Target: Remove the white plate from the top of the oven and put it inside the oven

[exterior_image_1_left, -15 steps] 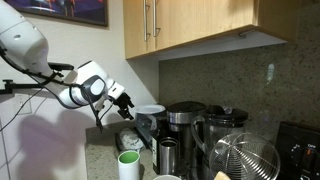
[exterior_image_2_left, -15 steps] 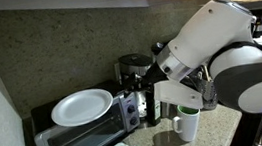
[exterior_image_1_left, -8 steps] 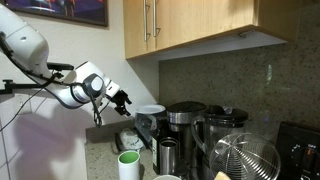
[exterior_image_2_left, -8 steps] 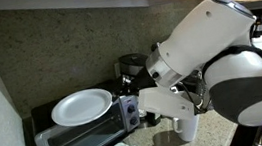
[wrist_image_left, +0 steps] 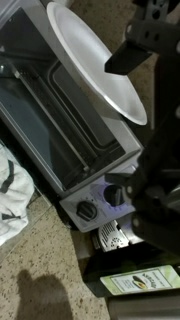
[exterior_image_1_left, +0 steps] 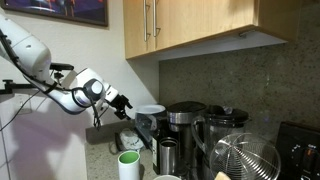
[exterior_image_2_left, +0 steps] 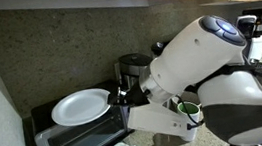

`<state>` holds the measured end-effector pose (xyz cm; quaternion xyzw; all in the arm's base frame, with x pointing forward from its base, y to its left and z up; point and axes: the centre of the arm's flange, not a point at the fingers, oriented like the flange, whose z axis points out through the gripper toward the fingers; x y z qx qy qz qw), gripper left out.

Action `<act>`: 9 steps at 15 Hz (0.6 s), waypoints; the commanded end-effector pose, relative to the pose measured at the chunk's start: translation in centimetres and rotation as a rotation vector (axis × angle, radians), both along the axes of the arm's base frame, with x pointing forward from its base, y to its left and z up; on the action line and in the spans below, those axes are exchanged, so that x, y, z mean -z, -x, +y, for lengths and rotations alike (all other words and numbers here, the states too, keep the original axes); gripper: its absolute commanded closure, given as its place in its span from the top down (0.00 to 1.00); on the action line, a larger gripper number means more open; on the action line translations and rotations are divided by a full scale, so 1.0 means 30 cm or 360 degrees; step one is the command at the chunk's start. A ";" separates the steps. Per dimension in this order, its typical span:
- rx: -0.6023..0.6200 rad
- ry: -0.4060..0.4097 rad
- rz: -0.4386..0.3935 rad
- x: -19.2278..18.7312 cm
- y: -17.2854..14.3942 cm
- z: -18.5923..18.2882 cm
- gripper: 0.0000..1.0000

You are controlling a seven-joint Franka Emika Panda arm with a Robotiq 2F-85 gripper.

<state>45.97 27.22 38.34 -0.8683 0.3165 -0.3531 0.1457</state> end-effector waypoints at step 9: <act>0.0216 0.0015 -0.0155 0.022 -0.046 0.090 0.13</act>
